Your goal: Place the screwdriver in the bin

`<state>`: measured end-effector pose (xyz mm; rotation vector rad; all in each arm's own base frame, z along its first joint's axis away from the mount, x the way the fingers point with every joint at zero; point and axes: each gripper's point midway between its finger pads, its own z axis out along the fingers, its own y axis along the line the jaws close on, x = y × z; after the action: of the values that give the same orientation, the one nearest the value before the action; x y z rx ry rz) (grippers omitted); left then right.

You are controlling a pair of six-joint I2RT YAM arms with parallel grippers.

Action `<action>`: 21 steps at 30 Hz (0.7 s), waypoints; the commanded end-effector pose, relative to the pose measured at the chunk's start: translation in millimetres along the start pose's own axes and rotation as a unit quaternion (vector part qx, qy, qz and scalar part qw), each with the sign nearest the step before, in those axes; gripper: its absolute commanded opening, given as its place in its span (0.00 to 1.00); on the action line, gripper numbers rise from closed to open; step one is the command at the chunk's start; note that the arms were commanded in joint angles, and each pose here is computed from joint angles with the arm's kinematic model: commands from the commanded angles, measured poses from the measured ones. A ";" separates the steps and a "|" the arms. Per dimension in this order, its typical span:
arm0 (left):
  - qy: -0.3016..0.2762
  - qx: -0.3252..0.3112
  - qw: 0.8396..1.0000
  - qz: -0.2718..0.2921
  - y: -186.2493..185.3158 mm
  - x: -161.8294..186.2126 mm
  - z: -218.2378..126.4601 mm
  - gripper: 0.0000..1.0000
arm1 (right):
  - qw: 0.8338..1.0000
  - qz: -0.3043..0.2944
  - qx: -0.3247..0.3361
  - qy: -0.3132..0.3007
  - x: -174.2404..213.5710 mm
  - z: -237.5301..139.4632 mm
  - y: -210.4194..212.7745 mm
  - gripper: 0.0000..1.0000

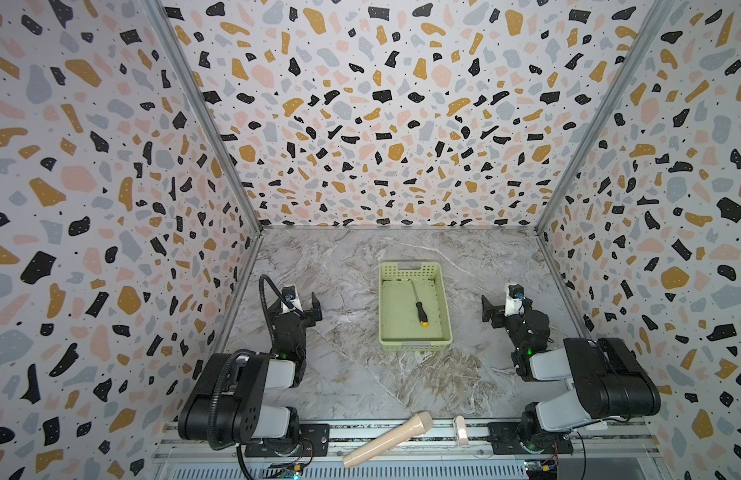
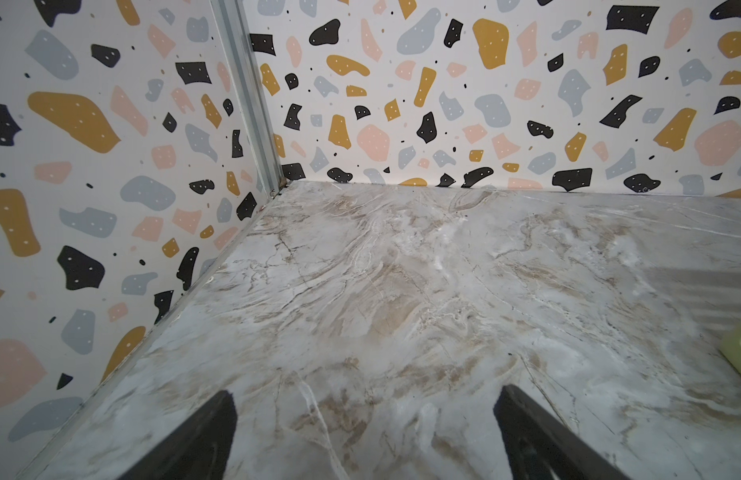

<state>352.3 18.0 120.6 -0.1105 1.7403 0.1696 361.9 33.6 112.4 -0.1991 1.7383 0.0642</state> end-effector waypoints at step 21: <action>-0.030 0.020 0.999 0.001 -5.7 -13.4 -2.5 0.99 | 1.000 -0.008 -0.008 -0.018 -11.4 2.9 2.6 0.99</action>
<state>353.5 10.9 121.2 -0.0768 1.7393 0.1361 361.7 34.9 112.5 -0.2080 1.7368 0.0675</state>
